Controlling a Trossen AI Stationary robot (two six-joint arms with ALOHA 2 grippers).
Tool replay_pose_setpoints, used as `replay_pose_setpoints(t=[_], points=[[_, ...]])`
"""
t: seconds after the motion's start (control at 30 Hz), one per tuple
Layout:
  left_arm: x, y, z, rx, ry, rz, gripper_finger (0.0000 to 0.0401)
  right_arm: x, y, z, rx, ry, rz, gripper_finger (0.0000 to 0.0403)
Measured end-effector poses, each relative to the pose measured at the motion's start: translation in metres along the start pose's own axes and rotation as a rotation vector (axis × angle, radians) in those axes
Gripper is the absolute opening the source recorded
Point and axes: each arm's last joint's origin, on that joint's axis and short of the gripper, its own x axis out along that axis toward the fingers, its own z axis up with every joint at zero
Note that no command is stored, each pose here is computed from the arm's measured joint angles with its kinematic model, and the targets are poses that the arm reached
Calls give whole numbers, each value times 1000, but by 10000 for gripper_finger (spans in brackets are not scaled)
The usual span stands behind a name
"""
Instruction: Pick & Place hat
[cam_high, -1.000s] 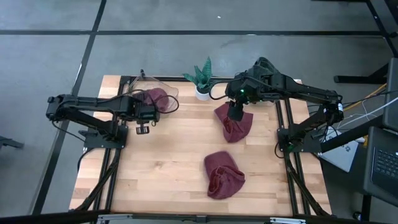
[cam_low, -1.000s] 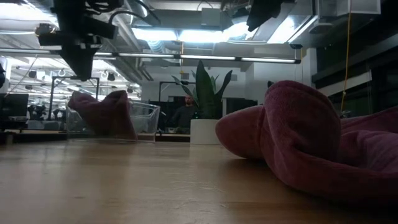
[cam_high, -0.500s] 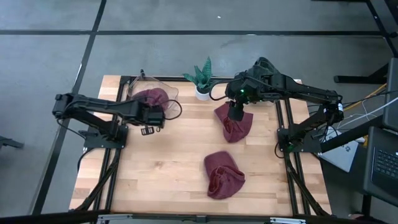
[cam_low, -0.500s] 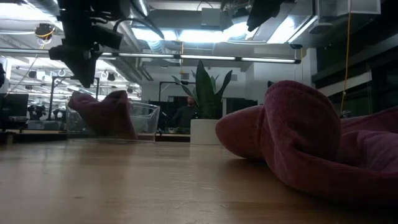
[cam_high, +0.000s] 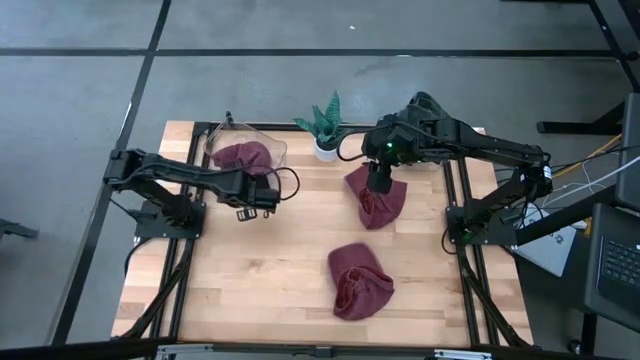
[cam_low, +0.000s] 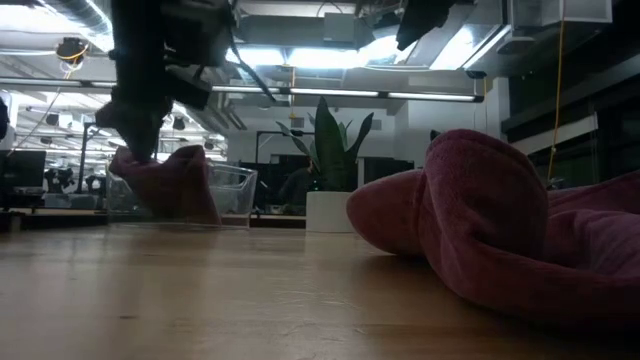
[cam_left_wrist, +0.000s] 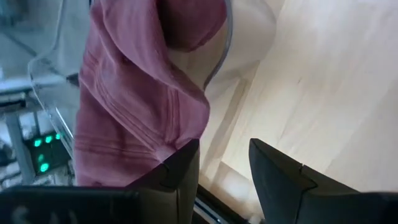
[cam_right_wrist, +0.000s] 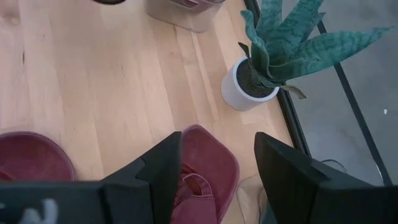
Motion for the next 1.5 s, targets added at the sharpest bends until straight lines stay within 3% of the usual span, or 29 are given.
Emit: replay_pose_setpoints(t=[0.27, 0.9, 1.23, 1.5], points=[[7, -10, 9, -61, 4, 96, 134, 0, -2, -3, 22, 32, -1, 200], [14, -8, 10, -181, 75, 18, 134, 1, -5, -8, 130, 80, 22, 200], [35, -12, -3, -160, 96, 110, 134, 1, -5, -8, 160, 82, 47, 200], [36, -13, -1, -122, 63, 108, 128, 1, -5, -8, 163, 81, 45, 200]])
